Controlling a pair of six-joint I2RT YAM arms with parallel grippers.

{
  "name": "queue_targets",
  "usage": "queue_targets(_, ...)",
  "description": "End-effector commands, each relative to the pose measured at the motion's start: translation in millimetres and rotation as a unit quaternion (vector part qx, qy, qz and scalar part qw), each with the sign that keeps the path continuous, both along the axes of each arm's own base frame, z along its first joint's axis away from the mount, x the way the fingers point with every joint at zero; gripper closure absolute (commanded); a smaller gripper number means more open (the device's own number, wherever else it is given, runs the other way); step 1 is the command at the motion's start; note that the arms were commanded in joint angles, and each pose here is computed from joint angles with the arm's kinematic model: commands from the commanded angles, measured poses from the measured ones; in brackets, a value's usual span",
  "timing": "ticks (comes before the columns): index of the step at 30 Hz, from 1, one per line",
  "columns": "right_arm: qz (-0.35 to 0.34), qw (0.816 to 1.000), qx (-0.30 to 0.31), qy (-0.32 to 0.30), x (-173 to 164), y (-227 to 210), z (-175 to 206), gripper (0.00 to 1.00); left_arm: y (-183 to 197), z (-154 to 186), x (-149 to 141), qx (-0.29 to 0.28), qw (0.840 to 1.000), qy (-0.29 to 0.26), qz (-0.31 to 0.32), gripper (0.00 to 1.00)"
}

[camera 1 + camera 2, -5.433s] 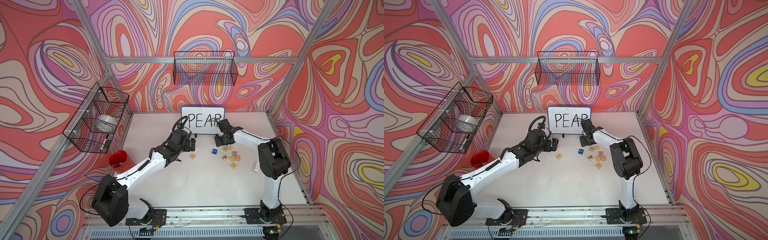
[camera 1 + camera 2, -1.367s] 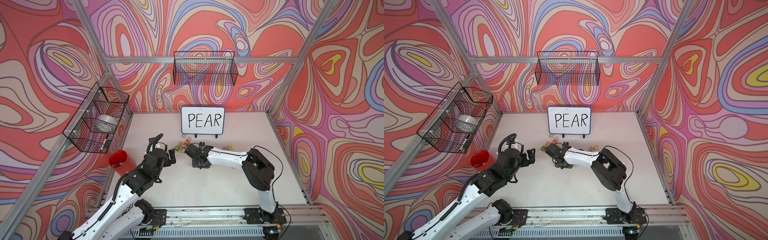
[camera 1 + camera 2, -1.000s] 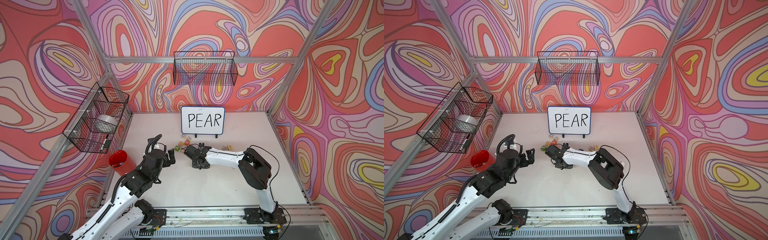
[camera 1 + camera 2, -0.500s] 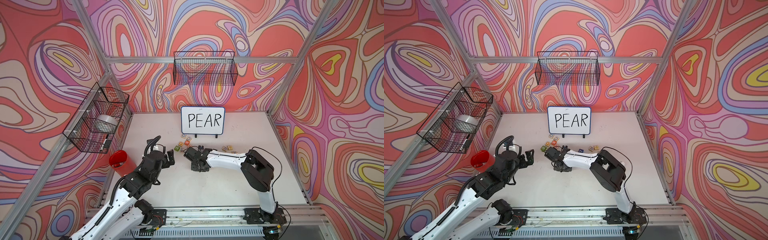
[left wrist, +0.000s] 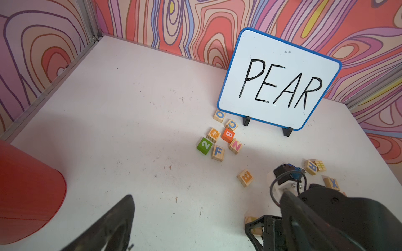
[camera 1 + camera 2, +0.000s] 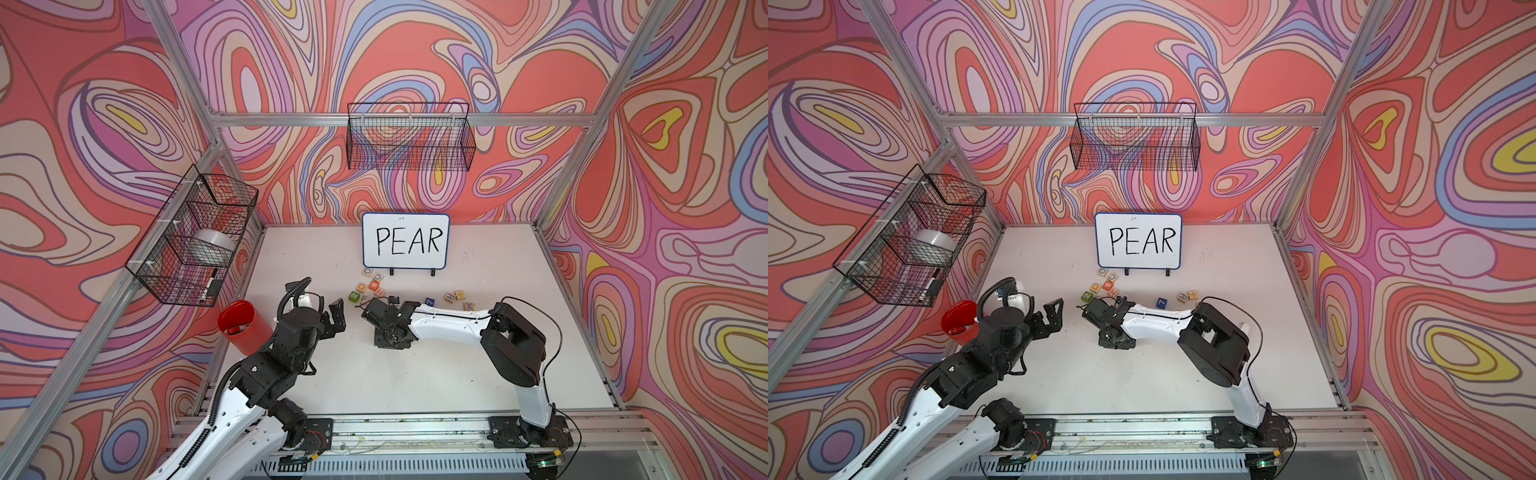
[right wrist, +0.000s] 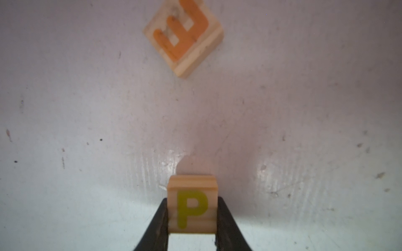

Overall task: Spell the uppercase word “pear” with letter blocks
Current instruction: Place the letter block at the center of the board.

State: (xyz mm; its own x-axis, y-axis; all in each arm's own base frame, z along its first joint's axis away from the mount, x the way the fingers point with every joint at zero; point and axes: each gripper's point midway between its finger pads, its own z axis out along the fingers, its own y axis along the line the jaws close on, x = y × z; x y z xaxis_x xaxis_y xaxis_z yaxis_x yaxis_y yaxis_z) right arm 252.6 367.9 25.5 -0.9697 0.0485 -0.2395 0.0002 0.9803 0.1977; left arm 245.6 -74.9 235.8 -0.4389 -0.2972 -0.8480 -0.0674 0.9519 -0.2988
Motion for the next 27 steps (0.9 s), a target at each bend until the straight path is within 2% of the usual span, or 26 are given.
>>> queue_targets(1, -0.004, 1.0, 0.0, 0.009, -2, 5, -4, 0.63, 7, -7, -2, 0.005, 1.0, 0.007, 0.016, 0.0)
queue_targets(7, -0.002, 1.0, -0.001, 0.011, -2, 6, -5, 0.56, 10, -8, -4, 0.005, 1.0, 0.009, 0.022, 0.0)
queue_targets(12, -0.005, 1.0, -0.004, -0.007, 3, 3, 6, 0.54, 9, -6, -4, 0.006, 1.0, 0.009, 0.021, 0.0)
queue_targets(19, -0.032, 0.996, 0.017, -0.081, 22, -4, 50, 0.46, 4, 1, 4, 0.007, 1.0, 0.009, 0.02, 0.0)
queue_targets(24, -0.046, 0.988, -0.016, -0.144, 42, -21, 79, 0.37, -8, 14, 17, 0.02, 1.0, 0.011, 0.005, 0.0)
queue_targets(27, -0.059, 0.984, -0.048, -0.16, 58, -38, 90, 0.37, -15, 24, 28, 0.033, 0.999, 0.008, -0.002, 0.0)
